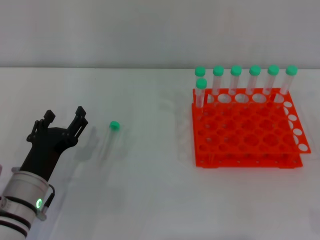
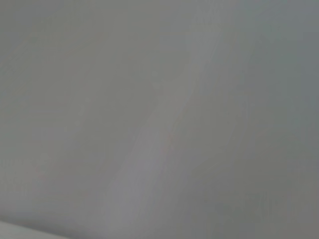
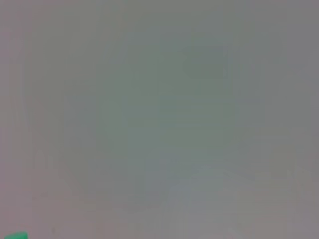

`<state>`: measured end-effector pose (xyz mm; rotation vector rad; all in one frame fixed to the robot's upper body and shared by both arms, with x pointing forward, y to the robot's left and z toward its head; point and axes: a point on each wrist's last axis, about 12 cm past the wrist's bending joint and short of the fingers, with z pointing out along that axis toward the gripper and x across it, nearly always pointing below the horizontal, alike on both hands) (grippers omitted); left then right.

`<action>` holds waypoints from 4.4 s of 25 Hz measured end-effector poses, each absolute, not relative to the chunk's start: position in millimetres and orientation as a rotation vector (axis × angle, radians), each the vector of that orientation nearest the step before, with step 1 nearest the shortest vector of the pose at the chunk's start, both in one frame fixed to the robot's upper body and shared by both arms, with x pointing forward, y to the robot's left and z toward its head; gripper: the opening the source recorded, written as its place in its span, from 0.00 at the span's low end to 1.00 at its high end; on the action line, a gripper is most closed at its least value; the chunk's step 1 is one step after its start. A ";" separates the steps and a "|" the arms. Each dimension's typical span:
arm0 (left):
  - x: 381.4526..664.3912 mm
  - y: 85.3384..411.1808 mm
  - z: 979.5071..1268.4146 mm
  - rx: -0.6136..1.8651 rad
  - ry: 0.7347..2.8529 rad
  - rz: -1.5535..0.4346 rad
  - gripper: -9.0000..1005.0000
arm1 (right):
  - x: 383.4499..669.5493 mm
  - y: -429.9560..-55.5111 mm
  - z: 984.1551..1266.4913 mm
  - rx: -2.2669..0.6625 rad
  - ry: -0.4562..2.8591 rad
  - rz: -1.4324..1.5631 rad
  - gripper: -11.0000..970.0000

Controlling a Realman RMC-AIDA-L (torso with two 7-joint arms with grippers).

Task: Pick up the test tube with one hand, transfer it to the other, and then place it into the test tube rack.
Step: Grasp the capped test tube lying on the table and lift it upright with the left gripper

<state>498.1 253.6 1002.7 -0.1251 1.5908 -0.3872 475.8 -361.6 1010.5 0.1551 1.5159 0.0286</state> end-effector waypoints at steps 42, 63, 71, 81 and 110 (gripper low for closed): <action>594.2 359.8 1108.4 0.020 1.965 -1.004 0.87 | 494.6 -357.2 1019.7 0.125 1.489 0.044 0.87; 645.6 299.6 1182.1 0.360 2.614 -0.471 0.87 | 497.0 -358.0 1016.1 0.132 1.527 0.038 0.87; 642.0 249.0 1150.1 0.481 2.700 -0.402 0.87 | 498.5 -356.4 1015.8 0.133 1.531 0.042 0.87; 640.4 229.3 1125.2 0.444 2.770 -0.346 0.87 | 505.0 -354.2 1014.6 0.132 1.557 0.045 0.87; 638.5 217.9 1115.4 0.464 2.833 -0.354 0.50 | 513.0 -357.6 1018.1 0.132 1.557 0.027 0.87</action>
